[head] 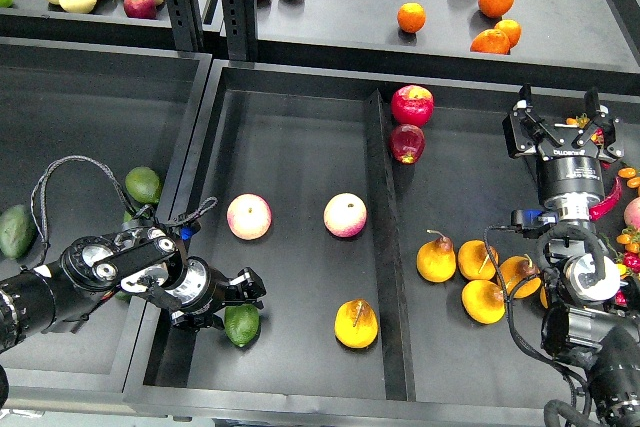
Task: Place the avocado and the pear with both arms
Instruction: 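Close the left gripper on the avocado and lift it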
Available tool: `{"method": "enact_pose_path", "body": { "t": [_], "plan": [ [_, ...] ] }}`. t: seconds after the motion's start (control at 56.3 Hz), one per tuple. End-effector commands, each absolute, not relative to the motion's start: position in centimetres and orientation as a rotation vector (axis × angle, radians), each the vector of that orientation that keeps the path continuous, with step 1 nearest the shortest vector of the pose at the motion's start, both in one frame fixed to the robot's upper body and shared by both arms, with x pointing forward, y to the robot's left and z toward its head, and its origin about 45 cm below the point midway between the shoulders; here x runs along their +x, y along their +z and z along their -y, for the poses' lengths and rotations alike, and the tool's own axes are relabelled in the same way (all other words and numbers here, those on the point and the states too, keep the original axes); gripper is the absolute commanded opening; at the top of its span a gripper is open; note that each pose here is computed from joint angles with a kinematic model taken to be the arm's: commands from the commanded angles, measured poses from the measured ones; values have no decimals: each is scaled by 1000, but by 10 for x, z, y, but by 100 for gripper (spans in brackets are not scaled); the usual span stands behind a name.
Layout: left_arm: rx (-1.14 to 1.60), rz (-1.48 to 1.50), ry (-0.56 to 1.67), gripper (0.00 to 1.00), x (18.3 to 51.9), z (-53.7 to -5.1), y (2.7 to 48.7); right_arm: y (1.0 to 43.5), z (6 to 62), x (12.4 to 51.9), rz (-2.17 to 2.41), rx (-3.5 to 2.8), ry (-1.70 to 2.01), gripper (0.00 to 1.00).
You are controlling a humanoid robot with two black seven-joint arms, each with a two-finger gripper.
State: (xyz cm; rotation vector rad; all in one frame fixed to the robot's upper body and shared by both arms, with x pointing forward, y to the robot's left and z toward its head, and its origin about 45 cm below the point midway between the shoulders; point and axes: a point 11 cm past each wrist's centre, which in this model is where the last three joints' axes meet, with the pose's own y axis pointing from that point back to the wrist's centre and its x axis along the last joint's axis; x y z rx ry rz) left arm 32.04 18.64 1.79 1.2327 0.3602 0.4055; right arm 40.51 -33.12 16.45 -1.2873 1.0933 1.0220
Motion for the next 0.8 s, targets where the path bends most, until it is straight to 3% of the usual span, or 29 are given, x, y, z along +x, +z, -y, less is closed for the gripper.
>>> {"method": "enact_pose_path", "body": {
  "t": [0.0,0.231,0.533,0.781],
  "plan": [
    [1222,-376,417,67,321,-186,17,162,332,403,-1098,-1284,1025,99],
    [1200,-405,444,57,322,-189,17,157,333,400,-1110,-1276,1030,99],
    [1166,-408,469,54,333,-185,26,155,334,398,-1114,-1274,1035,99],
    [1139,-383,534,54,361,-199,51,153,334,397,-1118,-1272,1037,99]
  ]
}}
